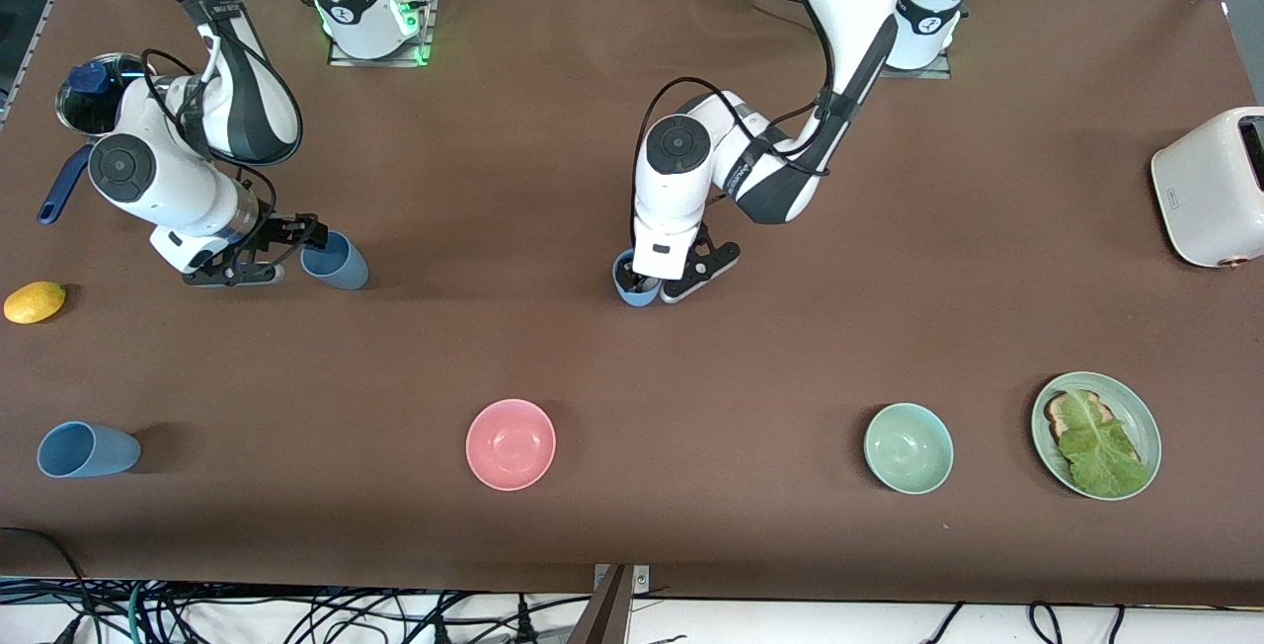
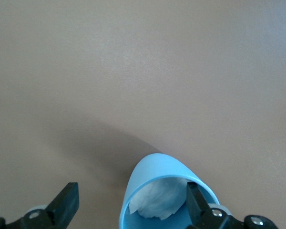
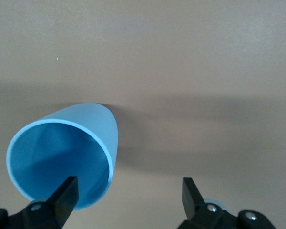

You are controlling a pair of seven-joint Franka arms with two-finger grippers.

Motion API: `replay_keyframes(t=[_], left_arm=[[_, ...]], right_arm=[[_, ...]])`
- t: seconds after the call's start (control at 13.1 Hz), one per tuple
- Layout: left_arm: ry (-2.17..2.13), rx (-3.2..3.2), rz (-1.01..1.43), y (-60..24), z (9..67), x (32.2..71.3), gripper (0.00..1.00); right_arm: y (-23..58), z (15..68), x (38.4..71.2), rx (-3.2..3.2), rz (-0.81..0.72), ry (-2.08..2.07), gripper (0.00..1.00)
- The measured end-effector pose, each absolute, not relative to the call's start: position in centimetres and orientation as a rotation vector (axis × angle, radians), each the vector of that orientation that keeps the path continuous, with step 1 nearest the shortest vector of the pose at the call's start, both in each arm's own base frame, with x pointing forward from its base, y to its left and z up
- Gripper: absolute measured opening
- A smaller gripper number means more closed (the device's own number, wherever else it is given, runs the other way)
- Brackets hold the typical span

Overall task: Stack blue cups with both arms
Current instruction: 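Set the tissue cup down with the left gripper while the right gripper grasps a cup, then carry the blue cup over the tissue cup while the left gripper withdraws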

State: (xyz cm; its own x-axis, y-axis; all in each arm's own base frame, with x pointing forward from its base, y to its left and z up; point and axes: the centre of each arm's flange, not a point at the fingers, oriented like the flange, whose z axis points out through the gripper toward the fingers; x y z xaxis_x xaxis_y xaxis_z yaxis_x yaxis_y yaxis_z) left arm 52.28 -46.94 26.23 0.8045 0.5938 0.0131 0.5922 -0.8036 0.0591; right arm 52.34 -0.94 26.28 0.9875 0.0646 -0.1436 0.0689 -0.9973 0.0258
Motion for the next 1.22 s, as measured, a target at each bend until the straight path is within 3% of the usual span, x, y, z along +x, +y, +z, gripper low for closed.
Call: replay_keyframes(t=[0.08,0.31,0.61,0.92,1.22], left_arm=[[0.968,2.942,0.044,-46.9,26.9,52.2,1.0],[0.98,2.98,0.021,-46.5,29.9,51.8,1.0],[1.022,3.016,0.004,-45.4,37.0,52.7,1.0],[0.935,3.052,-0.038,-39.6,41.4,56.2,1.0],[0.667,3.117,-0.121,-28.2,46.2,60.6,1.0]], right_arm=[[-0.9,26.1,52.4,3.101,-0.223,0.105,0.89],[-0.8,25.3,52.6,3.103,-0.198,0.107,0.5],[-0.3,25.1,52.8,3.106,-0.182,0.113,0.08],[2.1,26.6,54.0,3.101,-0.166,0.121,0.06],[9.8,33.0,56.8,3.067,-0.235,0.029,0.06]])
